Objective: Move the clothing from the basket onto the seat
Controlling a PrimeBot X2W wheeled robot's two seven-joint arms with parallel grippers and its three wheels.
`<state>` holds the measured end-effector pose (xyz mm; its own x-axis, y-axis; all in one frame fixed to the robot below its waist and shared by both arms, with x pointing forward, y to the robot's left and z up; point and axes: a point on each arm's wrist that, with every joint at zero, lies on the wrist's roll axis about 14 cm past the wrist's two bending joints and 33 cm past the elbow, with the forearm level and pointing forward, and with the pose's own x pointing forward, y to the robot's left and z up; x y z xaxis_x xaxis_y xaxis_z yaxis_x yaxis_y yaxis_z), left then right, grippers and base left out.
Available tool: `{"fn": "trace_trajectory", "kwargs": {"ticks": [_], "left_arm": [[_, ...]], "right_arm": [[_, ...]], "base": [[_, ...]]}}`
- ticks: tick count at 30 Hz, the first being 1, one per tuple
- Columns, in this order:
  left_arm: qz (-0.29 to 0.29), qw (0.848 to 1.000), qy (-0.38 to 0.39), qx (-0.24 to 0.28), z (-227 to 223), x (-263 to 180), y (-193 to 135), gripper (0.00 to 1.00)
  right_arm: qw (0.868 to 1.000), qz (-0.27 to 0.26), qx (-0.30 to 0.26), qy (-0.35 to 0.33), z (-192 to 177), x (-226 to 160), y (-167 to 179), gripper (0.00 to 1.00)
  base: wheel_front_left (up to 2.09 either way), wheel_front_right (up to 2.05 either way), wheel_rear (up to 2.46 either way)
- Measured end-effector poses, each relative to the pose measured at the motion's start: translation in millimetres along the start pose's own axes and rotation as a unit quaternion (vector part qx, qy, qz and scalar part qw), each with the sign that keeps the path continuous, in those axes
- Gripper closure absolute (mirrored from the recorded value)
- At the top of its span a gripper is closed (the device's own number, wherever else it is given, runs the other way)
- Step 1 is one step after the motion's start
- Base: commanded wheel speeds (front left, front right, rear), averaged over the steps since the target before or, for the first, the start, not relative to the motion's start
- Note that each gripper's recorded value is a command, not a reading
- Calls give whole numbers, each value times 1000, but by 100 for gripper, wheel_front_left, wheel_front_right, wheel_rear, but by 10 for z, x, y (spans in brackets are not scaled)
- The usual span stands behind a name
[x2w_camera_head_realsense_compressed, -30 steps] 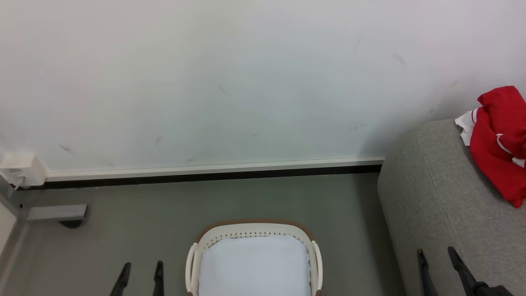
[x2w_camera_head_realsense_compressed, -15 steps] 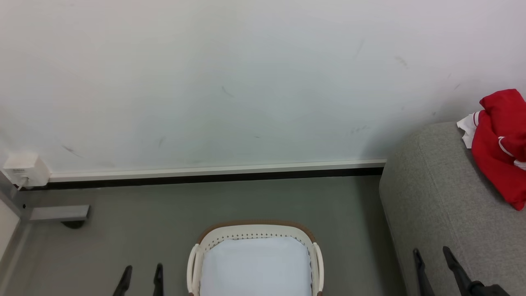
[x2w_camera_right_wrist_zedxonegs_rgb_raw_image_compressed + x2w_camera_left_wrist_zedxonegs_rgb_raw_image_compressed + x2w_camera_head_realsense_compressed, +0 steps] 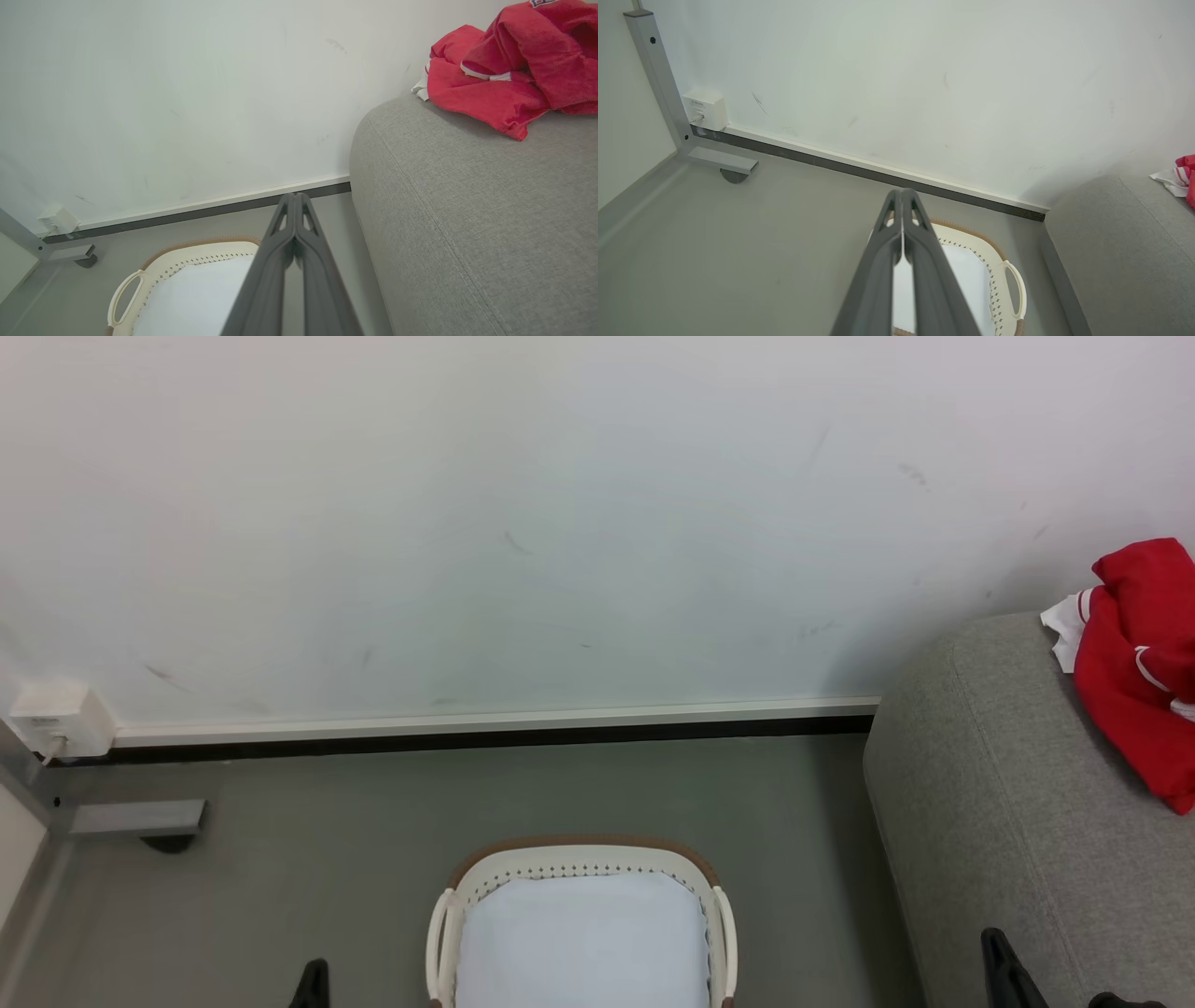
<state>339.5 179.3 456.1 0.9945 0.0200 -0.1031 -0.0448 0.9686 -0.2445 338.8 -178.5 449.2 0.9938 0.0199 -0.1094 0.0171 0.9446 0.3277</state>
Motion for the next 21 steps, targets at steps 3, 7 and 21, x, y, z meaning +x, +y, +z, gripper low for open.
{"fn": "trace_trajectory", "kwargs": {"ticks": [3,7,21], "left_arm": [[5,1000,1,-29,12,19,14,100],[8,998,4,-57,17,34,24,100],[18,985,6,-174,80,122,57,100]], "right_arm": [[1000,-6,26,-2,27,18,-20,100],[999,-12,51,-3,44,28,-42,100],[987,-26,161,-8,121,95,-92,100]], "base": [[0,0,0],[0,0,0],[0,0,0]]}}
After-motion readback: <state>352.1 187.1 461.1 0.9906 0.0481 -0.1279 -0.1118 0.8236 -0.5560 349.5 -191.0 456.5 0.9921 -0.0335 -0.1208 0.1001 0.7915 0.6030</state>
